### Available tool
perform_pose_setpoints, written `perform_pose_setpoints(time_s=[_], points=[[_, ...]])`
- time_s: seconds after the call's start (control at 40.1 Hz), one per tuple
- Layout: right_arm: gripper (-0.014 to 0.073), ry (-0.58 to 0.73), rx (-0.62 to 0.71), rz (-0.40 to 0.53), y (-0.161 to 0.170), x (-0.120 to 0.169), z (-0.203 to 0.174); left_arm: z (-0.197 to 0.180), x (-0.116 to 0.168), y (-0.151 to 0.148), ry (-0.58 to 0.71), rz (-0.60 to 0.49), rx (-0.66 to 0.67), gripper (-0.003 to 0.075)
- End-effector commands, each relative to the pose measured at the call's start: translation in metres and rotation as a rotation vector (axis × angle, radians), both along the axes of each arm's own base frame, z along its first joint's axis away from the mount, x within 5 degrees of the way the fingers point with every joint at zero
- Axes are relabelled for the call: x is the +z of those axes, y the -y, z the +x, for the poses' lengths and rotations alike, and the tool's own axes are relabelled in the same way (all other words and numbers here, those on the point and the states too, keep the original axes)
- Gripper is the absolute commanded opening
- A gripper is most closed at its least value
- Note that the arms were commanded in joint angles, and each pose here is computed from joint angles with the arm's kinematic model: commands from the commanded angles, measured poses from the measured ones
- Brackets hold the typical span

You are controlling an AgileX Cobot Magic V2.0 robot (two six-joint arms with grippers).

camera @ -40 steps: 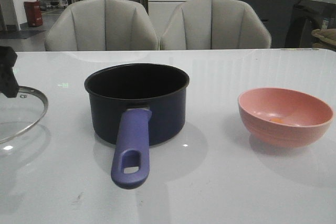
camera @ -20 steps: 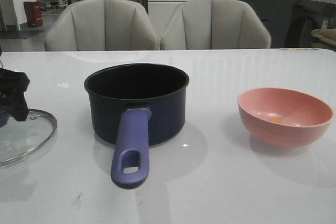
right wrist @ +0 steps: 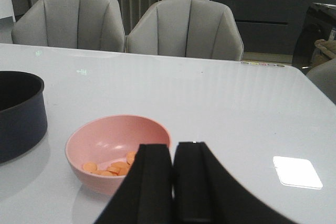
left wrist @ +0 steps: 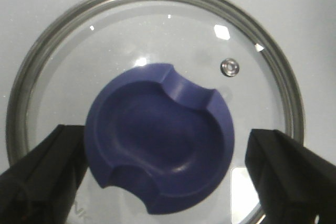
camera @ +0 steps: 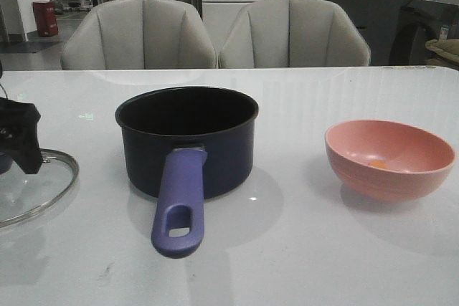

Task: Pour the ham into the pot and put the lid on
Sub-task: 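Lower the glass lid onto the table beside the saucepan, release, then move the right gripper down to the pink bowl's rim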

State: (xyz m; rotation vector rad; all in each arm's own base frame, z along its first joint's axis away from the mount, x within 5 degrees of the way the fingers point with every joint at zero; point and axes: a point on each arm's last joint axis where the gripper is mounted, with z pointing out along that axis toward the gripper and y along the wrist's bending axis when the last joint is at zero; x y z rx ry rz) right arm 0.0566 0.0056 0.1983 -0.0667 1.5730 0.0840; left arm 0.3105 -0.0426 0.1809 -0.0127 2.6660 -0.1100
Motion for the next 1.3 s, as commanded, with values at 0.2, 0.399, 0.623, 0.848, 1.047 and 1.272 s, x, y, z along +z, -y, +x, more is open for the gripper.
perform_pose_setpoints(time_s=[0.2, 0.399, 0.623, 0.848, 1.047, 1.272], points=[[0.0155, 0.094, -0.012, 0.000, 0.001, 0.005, -0.001, -0.028, 0.073, 0.001, 0.240, -0.044, -0.006, 0.0617], [0.0155, 0.094, -0.012, 0.000, 0.001, 0.005, -0.001, -0.079, 0.100, 0.001, 0.381, -0.073, -0.037, 0.0617], [0.0155, 0.094, -0.012, 0.000, 0.001, 0.005, -0.001, -0.139, 0.123, -0.004, 0.562, -0.099, -0.078, 0.0617], [0.0155, 0.094, -0.012, 0.000, 0.001, 0.005, -0.001, -0.191, 0.120, -0.015, 0.700, -0.107, -0.092, 0.0617], [0.0155, 0.094, -0.012, 0.000, 0.001, 0.005, -0.001, -0.228, 0.128, -0.023, 0.867, -0.146, -0.086, 0.0617], [0.0155, 0.094, -0.012, 0.000, 0.001, 0.005, -0.001, -0.255, 0.130, -0.029, 1.005, -0.173, -0.082, 0.0617]])
